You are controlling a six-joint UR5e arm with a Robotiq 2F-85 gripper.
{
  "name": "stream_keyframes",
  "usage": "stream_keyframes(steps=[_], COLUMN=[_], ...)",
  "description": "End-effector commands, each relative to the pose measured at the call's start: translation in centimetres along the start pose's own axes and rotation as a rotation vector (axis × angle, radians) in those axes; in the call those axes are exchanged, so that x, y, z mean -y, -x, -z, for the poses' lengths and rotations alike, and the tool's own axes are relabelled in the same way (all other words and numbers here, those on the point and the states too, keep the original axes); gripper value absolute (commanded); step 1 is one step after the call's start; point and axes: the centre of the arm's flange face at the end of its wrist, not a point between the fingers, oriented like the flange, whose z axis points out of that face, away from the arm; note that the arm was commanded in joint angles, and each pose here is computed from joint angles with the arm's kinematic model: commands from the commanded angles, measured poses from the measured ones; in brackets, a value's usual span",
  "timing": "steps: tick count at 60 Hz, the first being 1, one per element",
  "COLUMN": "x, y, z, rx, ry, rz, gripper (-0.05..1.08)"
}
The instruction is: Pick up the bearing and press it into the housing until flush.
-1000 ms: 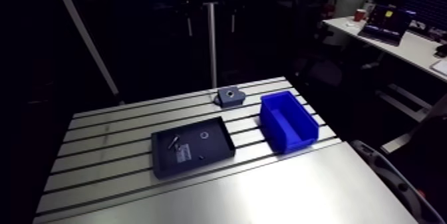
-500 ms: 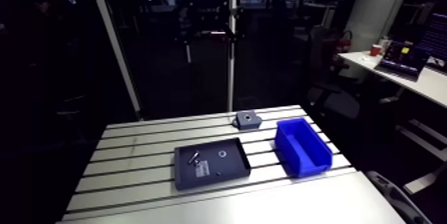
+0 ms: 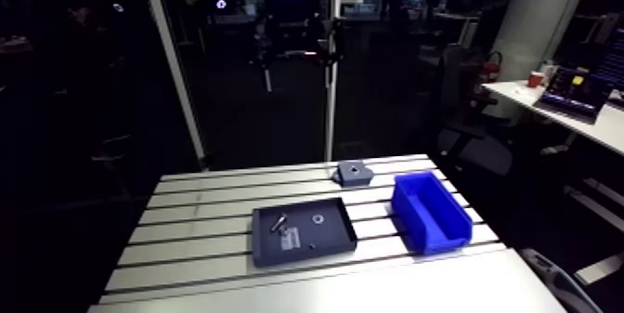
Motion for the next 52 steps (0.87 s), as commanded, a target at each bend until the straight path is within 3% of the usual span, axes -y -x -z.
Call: stream_keyframes(steps=[1, 52], x=[0.0, 0.4], y=[-0.2, 0.7], z=[0.0, -1.1], rx=[-0.009, 0.03], ry=[0.003, -0.004], rz=[-0.005, 0.001], gripper=[0.01, 0.01])
